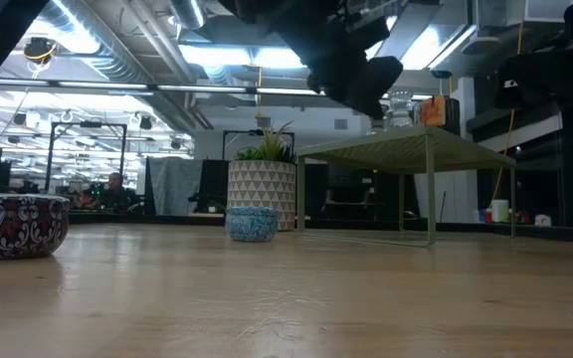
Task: Pick & Place candle stick holders
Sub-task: Align the transparent glass candle holder with the other green glass candle holder on the shelf
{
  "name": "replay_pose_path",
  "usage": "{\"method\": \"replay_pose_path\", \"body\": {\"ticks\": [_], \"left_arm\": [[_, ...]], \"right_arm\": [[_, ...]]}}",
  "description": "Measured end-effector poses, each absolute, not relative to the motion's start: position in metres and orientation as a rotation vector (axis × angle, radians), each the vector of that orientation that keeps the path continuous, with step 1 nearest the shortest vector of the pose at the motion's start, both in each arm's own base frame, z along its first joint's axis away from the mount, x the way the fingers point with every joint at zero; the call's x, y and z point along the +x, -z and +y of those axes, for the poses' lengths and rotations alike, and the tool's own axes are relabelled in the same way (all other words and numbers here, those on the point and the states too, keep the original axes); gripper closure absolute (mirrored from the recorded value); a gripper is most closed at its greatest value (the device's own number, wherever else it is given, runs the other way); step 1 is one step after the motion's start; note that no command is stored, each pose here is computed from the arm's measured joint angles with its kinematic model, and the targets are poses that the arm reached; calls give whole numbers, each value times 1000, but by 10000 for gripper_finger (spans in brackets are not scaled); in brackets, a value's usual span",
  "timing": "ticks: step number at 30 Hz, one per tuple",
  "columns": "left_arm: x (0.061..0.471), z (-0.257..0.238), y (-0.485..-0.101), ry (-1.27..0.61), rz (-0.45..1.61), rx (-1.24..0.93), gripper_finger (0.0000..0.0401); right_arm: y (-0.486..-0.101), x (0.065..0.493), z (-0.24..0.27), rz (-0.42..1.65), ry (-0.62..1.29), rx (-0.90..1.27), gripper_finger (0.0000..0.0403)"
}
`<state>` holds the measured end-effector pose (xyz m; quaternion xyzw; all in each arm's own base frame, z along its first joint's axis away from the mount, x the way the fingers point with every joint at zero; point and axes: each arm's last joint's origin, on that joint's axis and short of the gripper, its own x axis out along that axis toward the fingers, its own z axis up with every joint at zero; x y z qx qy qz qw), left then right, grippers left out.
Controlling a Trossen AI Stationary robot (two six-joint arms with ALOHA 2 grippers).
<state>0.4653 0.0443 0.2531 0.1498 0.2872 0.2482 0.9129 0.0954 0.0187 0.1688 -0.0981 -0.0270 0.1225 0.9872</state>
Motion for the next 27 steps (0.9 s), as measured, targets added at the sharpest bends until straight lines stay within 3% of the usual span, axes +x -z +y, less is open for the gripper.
{"method": "replay_pose_path", "body": {"ticks": [8,16,27], "left_arm": [[469,19,-249,-352,588,296,399],[482,32,-220,-365,602,330,399],[486,50,-222,-444,543,347,399]], "right_arm": [[-169,95,19,-54,-246,-197,359],[-169,95,19,-54,-246,-197,359],[-169,95,19,-54,-246,-197,359]]}}
